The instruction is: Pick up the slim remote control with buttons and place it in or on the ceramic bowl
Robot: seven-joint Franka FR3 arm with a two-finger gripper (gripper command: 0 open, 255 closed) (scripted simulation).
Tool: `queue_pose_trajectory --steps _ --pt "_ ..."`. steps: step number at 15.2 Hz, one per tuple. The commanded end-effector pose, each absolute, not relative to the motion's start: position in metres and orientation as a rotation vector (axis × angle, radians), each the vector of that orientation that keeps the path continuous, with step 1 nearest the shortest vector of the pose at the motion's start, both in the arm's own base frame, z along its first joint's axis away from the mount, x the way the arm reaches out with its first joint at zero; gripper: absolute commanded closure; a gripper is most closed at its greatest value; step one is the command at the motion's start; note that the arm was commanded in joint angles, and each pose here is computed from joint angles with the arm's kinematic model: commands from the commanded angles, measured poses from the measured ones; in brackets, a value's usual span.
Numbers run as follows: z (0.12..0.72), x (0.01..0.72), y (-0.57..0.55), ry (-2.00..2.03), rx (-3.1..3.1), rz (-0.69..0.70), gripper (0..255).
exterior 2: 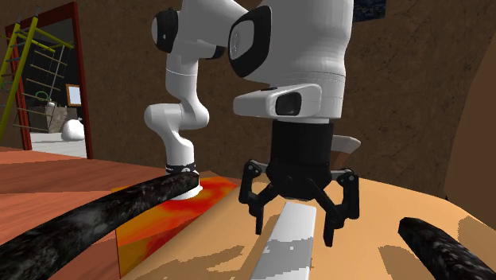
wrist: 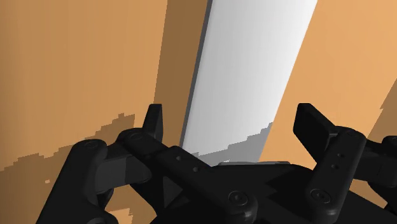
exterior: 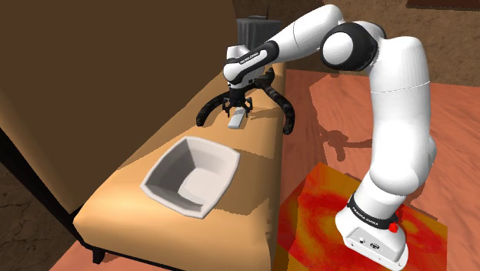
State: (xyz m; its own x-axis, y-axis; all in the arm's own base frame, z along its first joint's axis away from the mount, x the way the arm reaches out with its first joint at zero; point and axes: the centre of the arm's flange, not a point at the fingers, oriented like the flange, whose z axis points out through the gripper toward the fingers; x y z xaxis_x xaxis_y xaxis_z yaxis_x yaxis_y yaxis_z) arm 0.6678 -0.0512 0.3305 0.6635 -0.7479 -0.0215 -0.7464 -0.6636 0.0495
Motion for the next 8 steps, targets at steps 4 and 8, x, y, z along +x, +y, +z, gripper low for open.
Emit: queue_pose_trajectory --steps 4,8 --pt "0.3305 0.6678 -0.0512 -1.272 2.832 -0.062 255" --pt "0.3305 0.6677 -0.0511 -1.272 2.832 -0.062 255"
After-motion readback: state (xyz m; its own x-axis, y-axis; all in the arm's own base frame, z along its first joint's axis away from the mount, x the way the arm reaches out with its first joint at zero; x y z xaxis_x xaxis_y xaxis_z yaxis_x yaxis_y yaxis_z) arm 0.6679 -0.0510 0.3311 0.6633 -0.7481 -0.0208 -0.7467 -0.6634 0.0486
